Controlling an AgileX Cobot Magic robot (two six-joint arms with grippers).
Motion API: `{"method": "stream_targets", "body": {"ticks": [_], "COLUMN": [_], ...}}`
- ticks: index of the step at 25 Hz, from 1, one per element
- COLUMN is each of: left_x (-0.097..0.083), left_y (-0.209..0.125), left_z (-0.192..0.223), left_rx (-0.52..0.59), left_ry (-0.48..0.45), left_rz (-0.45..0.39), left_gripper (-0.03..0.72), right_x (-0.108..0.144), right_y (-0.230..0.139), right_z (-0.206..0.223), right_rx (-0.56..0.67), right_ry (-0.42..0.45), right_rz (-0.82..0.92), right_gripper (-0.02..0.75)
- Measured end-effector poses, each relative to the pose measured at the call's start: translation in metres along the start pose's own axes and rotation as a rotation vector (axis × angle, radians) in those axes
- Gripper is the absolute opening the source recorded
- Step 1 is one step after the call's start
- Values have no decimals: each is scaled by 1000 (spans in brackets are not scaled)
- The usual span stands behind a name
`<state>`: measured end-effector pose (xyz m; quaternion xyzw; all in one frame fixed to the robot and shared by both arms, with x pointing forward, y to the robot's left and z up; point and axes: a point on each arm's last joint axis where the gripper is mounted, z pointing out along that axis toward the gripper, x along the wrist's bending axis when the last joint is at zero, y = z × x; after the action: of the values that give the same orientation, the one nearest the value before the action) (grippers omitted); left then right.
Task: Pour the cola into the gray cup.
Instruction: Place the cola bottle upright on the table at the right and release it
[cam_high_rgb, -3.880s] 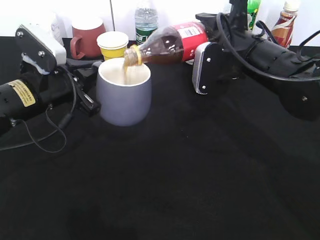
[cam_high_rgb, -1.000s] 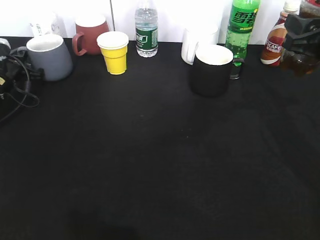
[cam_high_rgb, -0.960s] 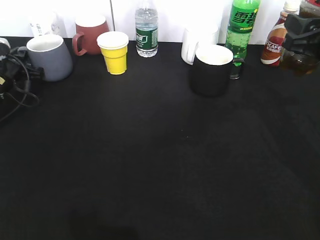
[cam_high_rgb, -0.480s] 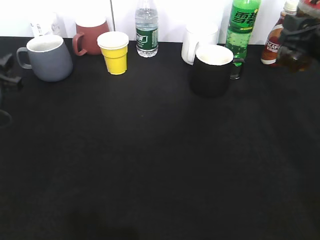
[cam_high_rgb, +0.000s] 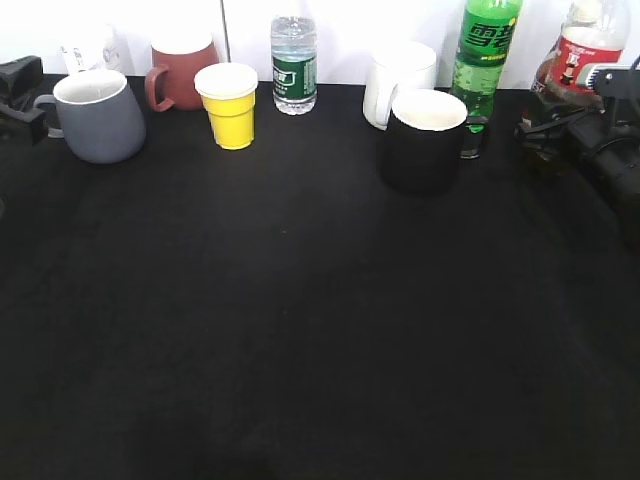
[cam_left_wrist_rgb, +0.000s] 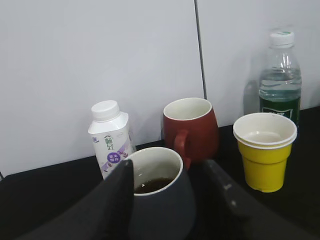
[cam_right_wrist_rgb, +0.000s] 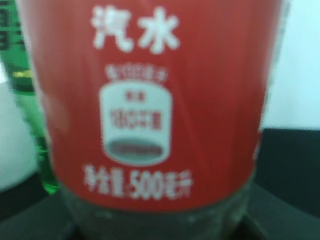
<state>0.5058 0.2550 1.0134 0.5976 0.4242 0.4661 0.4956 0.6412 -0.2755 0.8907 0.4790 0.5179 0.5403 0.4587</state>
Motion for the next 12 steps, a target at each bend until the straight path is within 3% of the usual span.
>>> {"method": "stream_targets", "body": {"ticks": [7,10,12], "left_x": [0,0,0], "left_y": [-1,-2,-2], "left_z": [0,0,0], "left_rx": [16,19,19], "left_ry": [-3,-3,-3], "left_rz": [2,-2,-2], "left_gripper": [337,337,337], "right_x": [6,7,8], "right_y": [-5,-7,-12], "right_z": [0,0,-5], "right_rx": [-22,-26,-2], "right_ry": [72,83,87], "right_rz": [-26,-29,-28], "right_gripper": [377,503,534]}}
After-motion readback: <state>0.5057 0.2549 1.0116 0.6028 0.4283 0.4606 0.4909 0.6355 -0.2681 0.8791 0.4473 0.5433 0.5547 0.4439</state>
